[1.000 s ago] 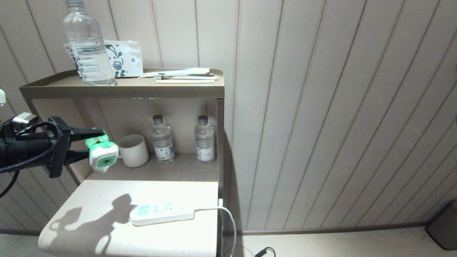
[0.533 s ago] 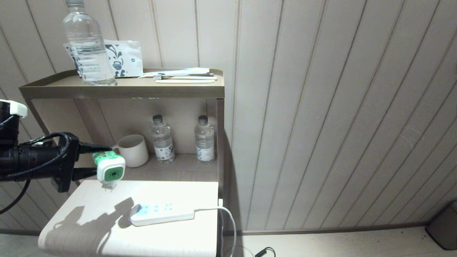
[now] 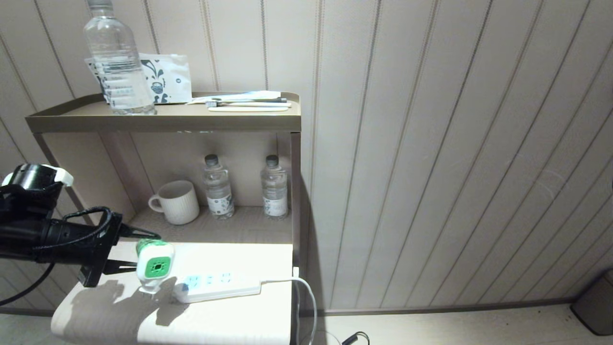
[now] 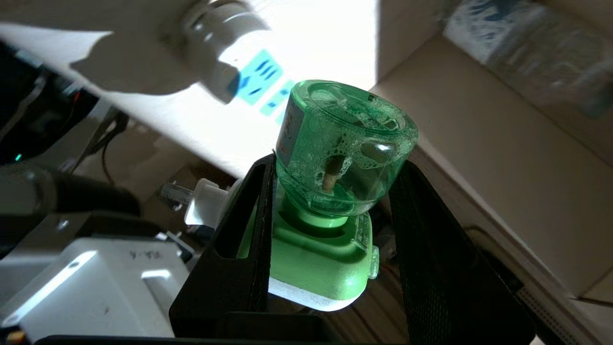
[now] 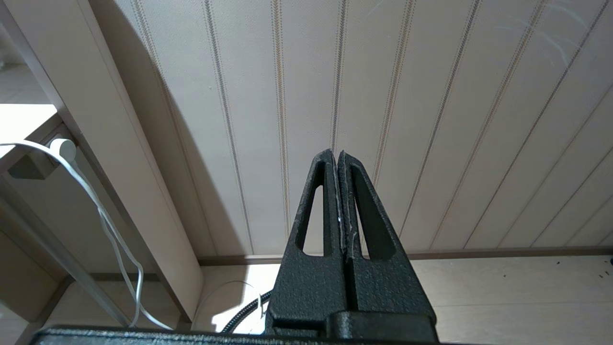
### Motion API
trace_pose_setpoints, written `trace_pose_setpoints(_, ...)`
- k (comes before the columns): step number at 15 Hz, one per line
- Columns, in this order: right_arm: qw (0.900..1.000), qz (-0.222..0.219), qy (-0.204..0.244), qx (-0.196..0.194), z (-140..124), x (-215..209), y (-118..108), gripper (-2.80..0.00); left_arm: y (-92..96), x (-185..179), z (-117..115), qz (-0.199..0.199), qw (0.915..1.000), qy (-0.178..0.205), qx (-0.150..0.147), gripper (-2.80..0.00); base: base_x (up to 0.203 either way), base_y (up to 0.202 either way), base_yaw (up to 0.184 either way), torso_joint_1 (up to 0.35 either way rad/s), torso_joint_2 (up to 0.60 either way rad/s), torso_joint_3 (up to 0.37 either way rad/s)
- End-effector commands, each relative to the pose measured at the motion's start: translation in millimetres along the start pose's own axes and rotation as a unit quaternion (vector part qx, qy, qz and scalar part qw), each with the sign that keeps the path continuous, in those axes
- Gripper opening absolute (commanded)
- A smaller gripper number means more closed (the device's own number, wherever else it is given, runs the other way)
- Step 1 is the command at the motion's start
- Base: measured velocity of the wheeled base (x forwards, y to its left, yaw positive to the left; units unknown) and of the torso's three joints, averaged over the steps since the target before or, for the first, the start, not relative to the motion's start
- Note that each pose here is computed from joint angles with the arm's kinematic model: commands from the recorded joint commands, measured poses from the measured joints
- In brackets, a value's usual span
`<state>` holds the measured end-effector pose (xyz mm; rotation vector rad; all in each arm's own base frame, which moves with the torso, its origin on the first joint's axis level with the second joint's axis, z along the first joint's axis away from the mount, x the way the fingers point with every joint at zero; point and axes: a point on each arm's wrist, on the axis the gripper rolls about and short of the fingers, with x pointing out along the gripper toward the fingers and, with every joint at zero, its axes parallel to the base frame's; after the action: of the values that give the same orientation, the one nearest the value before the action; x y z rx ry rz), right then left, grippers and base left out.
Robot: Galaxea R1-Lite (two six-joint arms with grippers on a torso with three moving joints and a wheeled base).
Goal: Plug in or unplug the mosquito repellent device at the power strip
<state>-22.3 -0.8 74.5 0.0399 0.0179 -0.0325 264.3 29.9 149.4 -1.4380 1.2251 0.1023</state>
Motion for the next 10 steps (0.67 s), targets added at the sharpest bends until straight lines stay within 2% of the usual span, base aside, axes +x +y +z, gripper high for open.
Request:
trace_pose_setpoints(1,1.0,0.0,0.0,0.0,0,0,0,-2.8,7.6,4,0,0.036,0.9988,0.023,-0.026,-2.8,0.0,0.0,0.0,0.0,0.0,0.0)
trace_pose_setpoints(7,1.0,0.0,0.001,0.0,0,0,0,-2.8,7.7,-7,6,0.089,0.989,0.059,-0.102,-2.8,0.0,0.0,0.0,0.0,0.0,0.0)
trace_pose_setpoints(10,1.0,0.0,0.0,0.0,0,0,0,-2.8,4.1,-10,9,0.117,0.982,0.078,-0.127,-2.8,0.0,0.0,0.0,0.0,0.0,0.0)
